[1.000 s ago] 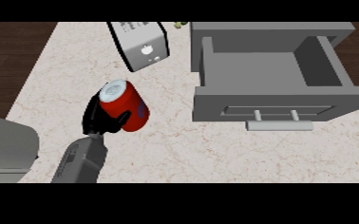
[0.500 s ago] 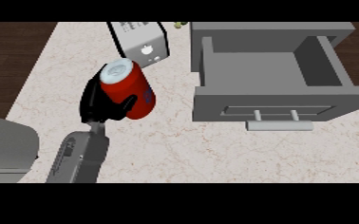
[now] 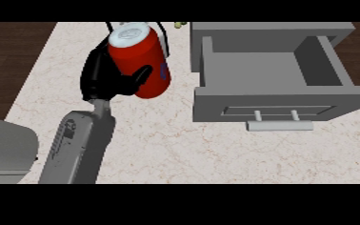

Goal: Pick up the can, place it into the drawer and close the drawer

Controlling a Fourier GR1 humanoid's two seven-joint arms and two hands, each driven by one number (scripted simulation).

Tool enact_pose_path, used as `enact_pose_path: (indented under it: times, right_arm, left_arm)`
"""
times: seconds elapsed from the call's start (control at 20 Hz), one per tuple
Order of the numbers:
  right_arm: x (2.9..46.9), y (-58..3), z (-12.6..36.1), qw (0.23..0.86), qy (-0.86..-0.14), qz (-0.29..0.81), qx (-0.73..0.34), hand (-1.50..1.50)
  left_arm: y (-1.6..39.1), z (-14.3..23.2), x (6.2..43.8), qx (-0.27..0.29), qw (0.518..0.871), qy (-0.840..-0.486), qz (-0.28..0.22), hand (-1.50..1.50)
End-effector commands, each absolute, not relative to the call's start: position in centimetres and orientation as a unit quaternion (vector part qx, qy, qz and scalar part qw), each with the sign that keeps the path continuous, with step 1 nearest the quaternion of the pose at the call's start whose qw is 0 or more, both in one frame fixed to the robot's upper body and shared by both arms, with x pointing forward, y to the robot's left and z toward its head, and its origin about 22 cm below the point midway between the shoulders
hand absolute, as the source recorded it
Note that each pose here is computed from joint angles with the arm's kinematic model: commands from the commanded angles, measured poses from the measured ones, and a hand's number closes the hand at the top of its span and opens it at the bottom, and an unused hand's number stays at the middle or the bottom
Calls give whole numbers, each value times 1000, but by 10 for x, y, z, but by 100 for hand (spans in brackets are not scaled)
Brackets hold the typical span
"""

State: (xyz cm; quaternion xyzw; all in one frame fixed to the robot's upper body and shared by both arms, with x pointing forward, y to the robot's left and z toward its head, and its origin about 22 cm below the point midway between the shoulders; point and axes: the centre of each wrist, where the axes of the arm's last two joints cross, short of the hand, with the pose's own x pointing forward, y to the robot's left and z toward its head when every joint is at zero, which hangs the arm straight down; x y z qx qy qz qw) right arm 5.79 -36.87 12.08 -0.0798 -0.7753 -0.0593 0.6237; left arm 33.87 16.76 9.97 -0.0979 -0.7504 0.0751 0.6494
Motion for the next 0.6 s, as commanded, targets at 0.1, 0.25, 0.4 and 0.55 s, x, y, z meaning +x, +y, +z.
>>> enact_pose_path:
  times: [0.1, 0.25, 0.4, 0.55]
  right_arm:
    - [59, -360, 121, 622, -777, -67, -69, -150]
    - [60, -367, 122, 624, -776, -65, -70, -150]
    - [69, -366, 103, 631, -771, -52, -68, -150]
    - [62, -385, 110, 618, -779, -66, -81, -150]
  left_arm:
    - [139, 132, 362, -94, 638, -761, 63, 150]
    - [127, 143, 358, -85, 642, -760, 51, 150]
    - [99, 169, 372, -95, 643, -758, 57, 150]
    - [89, 186, 380, -98, 641, -759, 61, 150]
